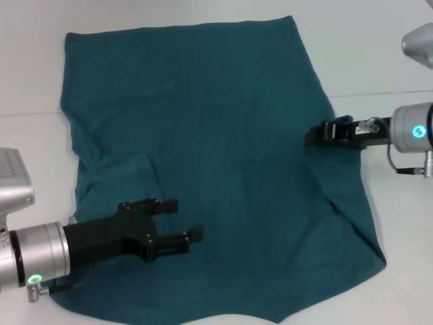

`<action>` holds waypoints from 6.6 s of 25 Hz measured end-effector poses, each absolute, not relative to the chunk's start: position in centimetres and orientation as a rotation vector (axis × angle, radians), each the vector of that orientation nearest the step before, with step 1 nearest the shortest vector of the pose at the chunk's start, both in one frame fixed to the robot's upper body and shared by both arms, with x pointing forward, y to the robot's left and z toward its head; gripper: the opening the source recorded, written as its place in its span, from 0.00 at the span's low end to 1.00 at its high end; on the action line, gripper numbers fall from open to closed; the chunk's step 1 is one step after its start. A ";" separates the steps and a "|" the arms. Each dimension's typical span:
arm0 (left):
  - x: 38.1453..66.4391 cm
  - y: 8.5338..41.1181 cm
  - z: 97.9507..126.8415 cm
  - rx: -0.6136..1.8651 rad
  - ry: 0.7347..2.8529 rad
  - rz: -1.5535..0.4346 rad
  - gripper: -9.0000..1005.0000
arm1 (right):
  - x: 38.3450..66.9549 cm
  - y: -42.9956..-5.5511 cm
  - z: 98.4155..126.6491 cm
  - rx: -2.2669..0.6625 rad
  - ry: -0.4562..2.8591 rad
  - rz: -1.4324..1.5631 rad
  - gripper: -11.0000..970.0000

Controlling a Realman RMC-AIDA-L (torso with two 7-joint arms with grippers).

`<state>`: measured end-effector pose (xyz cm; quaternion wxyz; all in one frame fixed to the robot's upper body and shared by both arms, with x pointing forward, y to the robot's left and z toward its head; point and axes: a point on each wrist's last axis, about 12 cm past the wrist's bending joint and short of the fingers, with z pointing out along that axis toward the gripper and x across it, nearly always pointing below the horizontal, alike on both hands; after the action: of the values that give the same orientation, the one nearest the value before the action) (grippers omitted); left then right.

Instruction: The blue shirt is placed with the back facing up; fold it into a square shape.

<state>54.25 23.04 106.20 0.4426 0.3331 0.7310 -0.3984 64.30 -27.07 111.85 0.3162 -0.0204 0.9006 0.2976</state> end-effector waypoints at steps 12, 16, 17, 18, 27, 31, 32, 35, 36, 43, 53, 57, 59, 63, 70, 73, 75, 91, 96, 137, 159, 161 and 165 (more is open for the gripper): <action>54.1 23.3 106.0 0.825 1.821 -0.982 0.84 | 64.2 -25.4 112.4 -0.030 2.280 0.959 0.13; 54.0 23.3 106.0 0.823 1.823 -0.981 0.84 | 64.1 -25.0 112.5 -0.046 2.274 0.987 0.26; 54.0 23.3 106.0 0.822 1.823 -0.981 0.84 | 64.1 -25.0 112.5 -0.047 2.274 0.989 0.30; 54.0 23.3 106.0 0.822 1.823 -0.981 0.84 | 64.1 -25.1 112.5 -0.047 2.274 0.989 0.34; 54.0 23.4 105.9 0.824 1.827 -0.981 0.84 | 62.6 -31.0 111.8 0.122 2.349 0.924 0.66; 54.0 23.4 105.9 0.825 1.829 -0.982 0.84 | 61.3 -33.2 111.6 0.163 2.395 0.932 0.70; 54.0 23.3 105.9 0.826 1.829 -0.982 0.84 | 60.9 -33.6 111.5 0.170 2.413 0.933 0.71; 54.0 23.3 105.9 0.830 1.828 -0.982 0.84 | 60.1 -34.3 111.0 0.192 2.454 0.931 0.73; 54.0 23.3 105.9 0.832 1.828 -0.982 0.84 | 59.9 -34.4 110.8 0.196 2.464 0.933 0.73; 54.1 23.2 105.9 0.837 1.828 -0.975 0.84 | 59.0 -34.4 109.7 0.211 2.514 0.943 0.73; 54.0 23.2 105.8 0.838 1.832 -0.974 0.84 | 58.5 -34.0 108.8 0.225 2.531 0.960 0.73; 54.0 23.2 105.8 0.837 1.834 -0.975 0.84 | 58.5 -33.6 108.2 0.235 2.536 0.962 0.70; 53.9 23.2 105.8 0.836 1.834 -0.976 0.84 | 58.5 -33.3 108.0 0.235 2.532 0.967 0.69; 53.9 23.3 105.7 0.837 1.836 -0.974 0.84 | 58.5 -32.7 107.9 0.239 2.514 0.989 0.66; 53.9 23.3 105.7 0.837 1.838 -0.975 0.84 | 58.4 -32.0 107.7 0.175 2.510 0.997 0.60; 53.9 23.3 105.7 0.837 1.839 -0.975 0.84 | 58.3 -31.8 107.7 0.147 2.508 1.002 0.48; 53.8 23.3 105.7 0.835 1.840 -0.975 0.84 | 58.2 -31.6 107.6 0.131 2.508 1.004 0.39; 53.9 23.3 105.7 0.836 1.838 -0.977 0.84 | 57.1 -29.9 107.8 -0.042 2.528 1.127 0.06; 53.9 23.2 105.7 0.837 1.836 -0.977 0.85 | 56.9 -29.7 108.1 -0.090 2.514 1.164 0.13; 54.0 23.2 105.8 0.831 1.830 -0.978 0.84 | 61.2 -32.1 108.2 0.153 2.376 0.802 0.64; 54.1 23.4 105.9 0.836 1.831 -0.970 0.84 | 61.6 -30.2 107.0 0.141 2.397 0.771 0.59; 54.1 23.4 105.9 0.835 1.831 -0.970 0.84 | 61.6 -30.1 107.0 0.138 2.398 0.775 0.58; 54.1 23.4 105.8 0.835 1.833 -0.970 0.84 | 61.7 -29.6 107.0 0.114 2.403 0.780 0.54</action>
<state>54.08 23.40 105.84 0.4378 0.3357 0.7371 -0.3902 61.66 -29.59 107.01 0.3017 0.0428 0.9059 0.2941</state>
